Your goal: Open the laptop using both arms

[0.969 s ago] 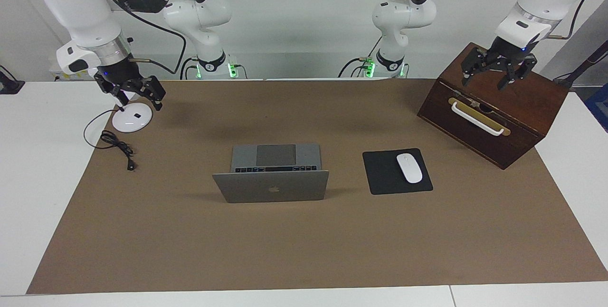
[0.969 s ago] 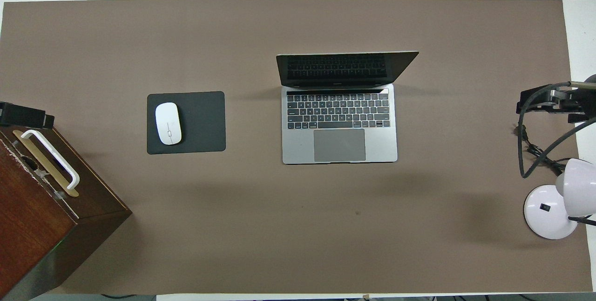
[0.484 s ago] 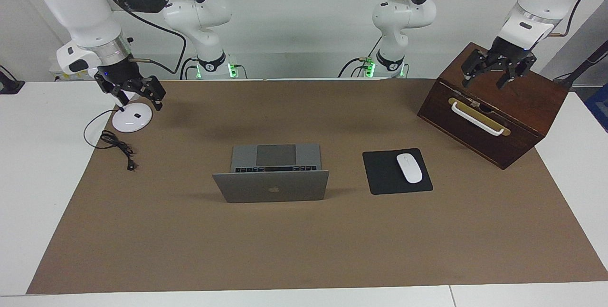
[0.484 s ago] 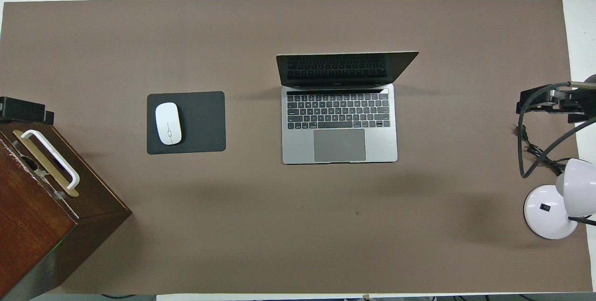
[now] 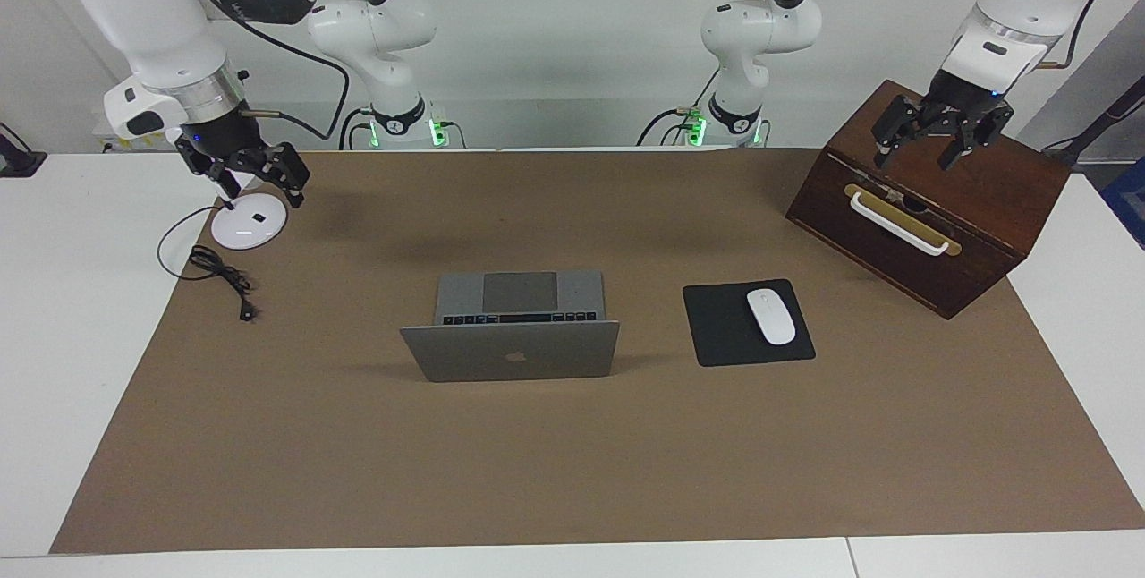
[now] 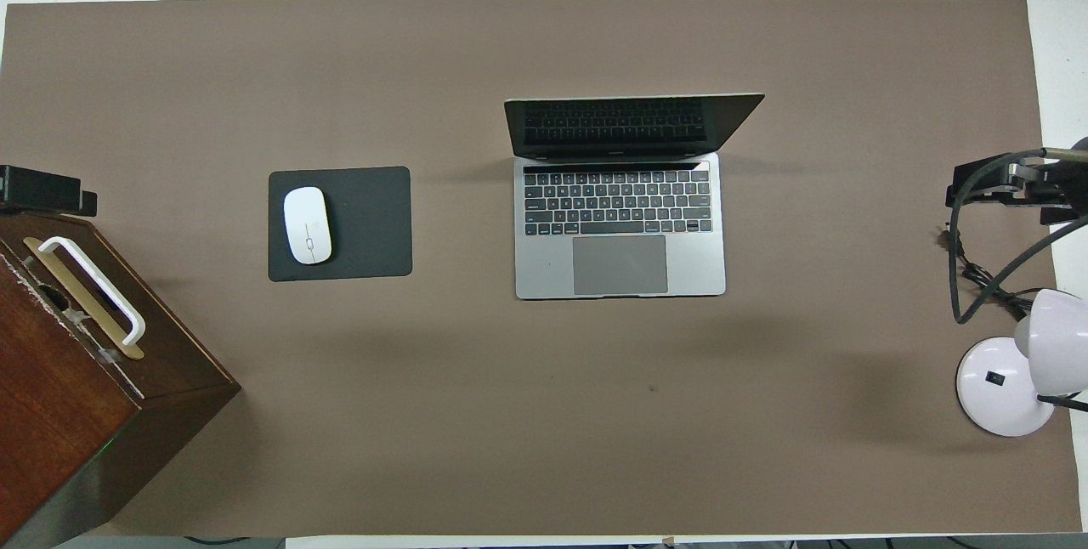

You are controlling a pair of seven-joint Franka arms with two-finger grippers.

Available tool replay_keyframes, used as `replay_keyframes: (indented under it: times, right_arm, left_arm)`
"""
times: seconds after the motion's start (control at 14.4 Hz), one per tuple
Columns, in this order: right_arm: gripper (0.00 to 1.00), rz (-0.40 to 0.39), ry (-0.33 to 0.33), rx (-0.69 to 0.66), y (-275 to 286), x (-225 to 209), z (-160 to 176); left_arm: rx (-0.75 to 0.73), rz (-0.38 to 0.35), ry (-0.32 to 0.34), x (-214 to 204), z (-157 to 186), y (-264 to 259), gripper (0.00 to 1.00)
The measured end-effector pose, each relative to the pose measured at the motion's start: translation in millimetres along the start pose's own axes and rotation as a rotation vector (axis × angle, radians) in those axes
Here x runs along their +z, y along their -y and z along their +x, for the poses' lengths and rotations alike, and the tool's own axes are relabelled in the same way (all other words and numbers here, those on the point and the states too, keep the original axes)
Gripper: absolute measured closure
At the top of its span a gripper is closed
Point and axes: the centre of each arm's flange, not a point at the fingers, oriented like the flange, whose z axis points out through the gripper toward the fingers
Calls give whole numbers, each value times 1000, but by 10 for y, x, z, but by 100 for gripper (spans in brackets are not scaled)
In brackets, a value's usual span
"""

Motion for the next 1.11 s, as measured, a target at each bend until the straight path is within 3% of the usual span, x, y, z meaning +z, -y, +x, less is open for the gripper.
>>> replay_keyframes:
  times: [1.11]
  right_arm:
    - [0,-7,-5,-3,40,-14,-10]
  left_arm:
    - [-6,33,-1,10,12,-27,0]
